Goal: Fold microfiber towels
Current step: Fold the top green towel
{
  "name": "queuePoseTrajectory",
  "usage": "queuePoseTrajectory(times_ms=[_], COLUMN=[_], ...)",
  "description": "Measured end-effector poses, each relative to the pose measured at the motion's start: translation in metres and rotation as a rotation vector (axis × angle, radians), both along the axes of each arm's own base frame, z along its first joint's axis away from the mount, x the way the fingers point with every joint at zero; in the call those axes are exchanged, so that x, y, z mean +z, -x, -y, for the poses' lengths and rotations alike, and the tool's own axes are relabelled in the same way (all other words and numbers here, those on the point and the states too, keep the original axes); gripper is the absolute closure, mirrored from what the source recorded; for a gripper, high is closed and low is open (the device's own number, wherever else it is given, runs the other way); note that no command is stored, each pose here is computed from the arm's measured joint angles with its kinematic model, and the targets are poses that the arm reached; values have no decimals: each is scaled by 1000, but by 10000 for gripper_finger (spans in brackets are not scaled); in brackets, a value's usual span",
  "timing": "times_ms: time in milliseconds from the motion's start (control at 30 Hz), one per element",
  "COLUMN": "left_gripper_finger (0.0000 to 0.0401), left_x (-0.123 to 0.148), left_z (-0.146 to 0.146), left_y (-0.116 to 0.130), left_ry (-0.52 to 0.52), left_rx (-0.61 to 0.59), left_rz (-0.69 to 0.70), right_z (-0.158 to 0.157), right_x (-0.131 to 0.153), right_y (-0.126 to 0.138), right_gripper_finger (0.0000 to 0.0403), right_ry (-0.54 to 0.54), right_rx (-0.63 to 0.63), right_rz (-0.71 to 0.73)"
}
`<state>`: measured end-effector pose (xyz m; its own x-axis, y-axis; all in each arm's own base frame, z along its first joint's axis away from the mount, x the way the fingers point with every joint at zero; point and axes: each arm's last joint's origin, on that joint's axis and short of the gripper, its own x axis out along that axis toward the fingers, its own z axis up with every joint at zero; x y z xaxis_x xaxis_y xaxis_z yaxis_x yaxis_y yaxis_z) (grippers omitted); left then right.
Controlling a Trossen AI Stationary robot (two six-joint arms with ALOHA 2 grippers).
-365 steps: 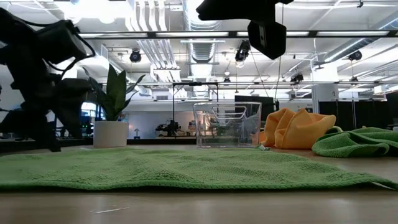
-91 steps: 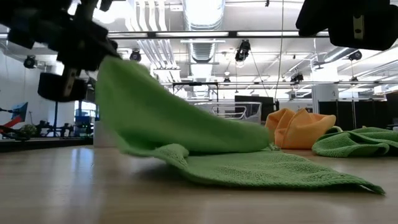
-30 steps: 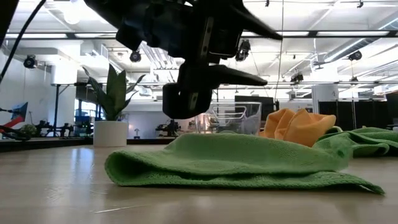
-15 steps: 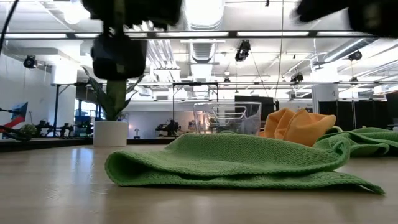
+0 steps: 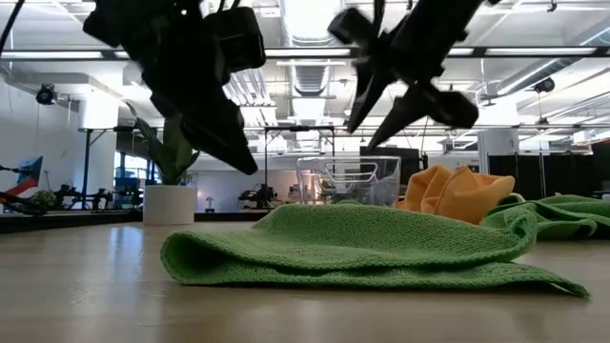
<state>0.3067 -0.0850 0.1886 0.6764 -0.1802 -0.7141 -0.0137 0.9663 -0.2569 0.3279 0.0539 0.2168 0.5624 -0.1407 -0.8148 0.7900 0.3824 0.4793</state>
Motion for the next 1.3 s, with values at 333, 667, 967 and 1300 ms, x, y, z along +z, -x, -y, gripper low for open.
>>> queuePoseTrajectory(times_ms=[333,667,967,1300], left_gripper_finger=[155,155,155,155], left_x=[-2,-12,-35,-35], left_z=[-10,-11,-12,-11], left_y=[19,12,6,6], left_ry=[-21,-185,-164,-149], left_rx=[-8,-181,-210,-247], left_rz=[-25,120,45,46], right_z=[28,16,21,22], right_x=[-3,-31,-50,-71], right_y=[0,-36,-60,-77], right_gripper_finger=[276,302,303,303], right_ry=[-109,-192,-165,-193], right_rx=[-66,-84,-92,-58], right_rz=[-66,-104,-293,-398])
